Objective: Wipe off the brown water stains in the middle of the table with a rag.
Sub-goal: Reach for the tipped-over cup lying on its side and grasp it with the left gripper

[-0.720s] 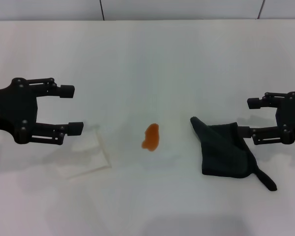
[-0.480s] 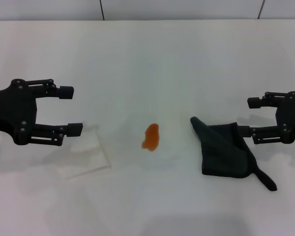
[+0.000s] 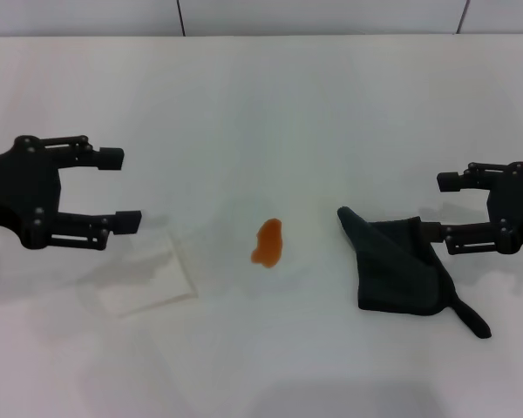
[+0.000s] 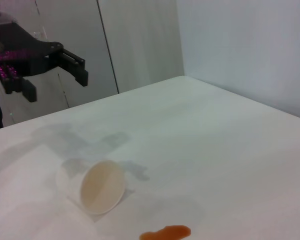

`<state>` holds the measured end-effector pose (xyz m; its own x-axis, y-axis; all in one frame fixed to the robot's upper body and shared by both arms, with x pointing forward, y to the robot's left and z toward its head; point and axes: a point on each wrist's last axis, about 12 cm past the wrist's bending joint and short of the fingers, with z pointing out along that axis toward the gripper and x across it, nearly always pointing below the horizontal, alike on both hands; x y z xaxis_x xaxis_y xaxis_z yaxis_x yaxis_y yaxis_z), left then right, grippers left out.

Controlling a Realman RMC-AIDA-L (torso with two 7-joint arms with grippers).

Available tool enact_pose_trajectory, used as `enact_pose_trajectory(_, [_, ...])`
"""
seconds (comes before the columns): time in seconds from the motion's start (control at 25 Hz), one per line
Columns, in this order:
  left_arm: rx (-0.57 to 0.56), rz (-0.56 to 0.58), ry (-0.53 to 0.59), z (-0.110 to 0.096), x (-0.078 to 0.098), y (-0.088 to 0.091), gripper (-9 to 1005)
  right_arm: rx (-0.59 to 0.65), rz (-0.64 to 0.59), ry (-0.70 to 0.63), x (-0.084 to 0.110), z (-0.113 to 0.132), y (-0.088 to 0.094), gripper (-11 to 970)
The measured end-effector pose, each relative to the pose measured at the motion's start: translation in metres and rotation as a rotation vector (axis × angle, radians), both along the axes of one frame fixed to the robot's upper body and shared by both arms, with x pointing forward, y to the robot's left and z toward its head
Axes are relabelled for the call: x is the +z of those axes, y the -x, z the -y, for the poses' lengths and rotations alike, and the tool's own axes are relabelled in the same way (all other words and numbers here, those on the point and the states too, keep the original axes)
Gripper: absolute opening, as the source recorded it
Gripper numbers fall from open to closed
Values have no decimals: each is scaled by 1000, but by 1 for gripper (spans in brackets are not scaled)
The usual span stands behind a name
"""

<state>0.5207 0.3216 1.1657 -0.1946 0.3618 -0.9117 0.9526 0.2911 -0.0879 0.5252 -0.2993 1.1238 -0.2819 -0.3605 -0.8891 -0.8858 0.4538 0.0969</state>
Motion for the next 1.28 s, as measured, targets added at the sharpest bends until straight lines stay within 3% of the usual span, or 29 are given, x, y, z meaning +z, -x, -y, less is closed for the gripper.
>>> enact_pose_trajectory(0.36, [-15,-79,-144,2,1,-20,861,-9,-35,-14,-3,-2,1,830])
enact_pose_trajectory(0.64, [-34,-143,-191,5,-1,-23,861,-14,-60,-27,-9,-2,3,830])
enact_pose_trajectory(0.96, [-29,-260,-321,4,-4,-24,861,-14,-64,-29,-11,-2,4,829])
enact_pose_trajectory(1.28, [3,-282,-381,-5,-5,-25,861,-9,-67,-29,-12,-3,5,829])
